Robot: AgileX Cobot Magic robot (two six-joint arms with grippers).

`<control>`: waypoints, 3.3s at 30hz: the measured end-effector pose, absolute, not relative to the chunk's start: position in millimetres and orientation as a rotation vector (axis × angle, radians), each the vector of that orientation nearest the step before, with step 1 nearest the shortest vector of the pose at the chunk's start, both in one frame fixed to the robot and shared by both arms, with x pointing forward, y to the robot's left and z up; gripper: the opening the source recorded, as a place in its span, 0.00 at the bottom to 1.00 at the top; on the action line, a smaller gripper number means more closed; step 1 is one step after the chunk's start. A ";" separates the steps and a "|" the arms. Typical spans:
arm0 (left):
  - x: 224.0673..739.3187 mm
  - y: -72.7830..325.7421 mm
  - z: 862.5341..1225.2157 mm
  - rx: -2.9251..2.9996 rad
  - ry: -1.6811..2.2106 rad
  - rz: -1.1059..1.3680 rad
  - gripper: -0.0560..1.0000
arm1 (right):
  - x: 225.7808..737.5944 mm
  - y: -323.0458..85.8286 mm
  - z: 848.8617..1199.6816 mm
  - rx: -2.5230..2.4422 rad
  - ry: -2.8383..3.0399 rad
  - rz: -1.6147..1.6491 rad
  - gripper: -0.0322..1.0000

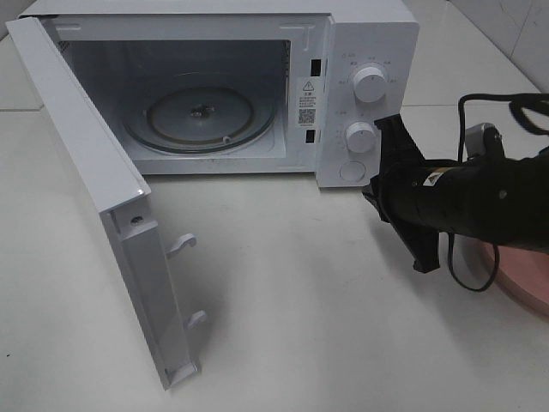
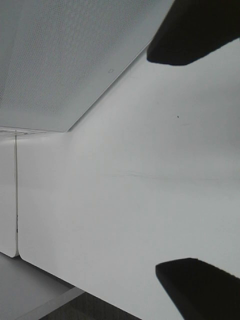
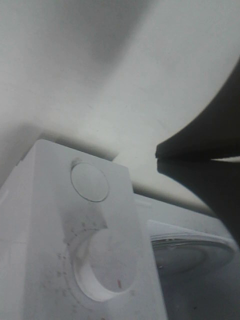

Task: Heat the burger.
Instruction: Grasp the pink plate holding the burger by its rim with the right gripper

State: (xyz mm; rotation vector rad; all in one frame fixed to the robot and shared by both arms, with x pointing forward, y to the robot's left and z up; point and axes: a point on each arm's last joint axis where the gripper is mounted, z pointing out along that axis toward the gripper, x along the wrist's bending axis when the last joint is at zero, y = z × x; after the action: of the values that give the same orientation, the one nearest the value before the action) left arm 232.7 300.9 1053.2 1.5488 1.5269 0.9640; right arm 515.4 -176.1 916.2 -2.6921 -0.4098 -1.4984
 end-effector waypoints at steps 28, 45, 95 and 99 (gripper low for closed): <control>232.7 300.9 1053.2 1.549 1.527 0.964 0.99 | 497.6 -228.8 984.5 -2.229 -2.373 -0.540 0.12; 232.7 300.9 1053.2 1.549 1.527 0.964 0.99 | 501.1 -254.4 998.9 -1.980 -2.632 -0.310 0.90; 232.7 300.9 1053.2 1.549 1.527 0.964 0.99 | 549.1 -267.8 886.6 -2.000 -2.654 -0.047 0.82; 232.7 300.9 1053.2 1.549 1.527 0.964 0.99 | 549.8 -272.8 886.3 -2.065 -2.654 0.012 0.59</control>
State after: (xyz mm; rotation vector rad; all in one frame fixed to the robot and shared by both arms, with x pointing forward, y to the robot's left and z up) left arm 232.7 300.9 1053.2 1.5488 1.5269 0.9640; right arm 549.8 -272.8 886.3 -2.0654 -2.6540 0.0124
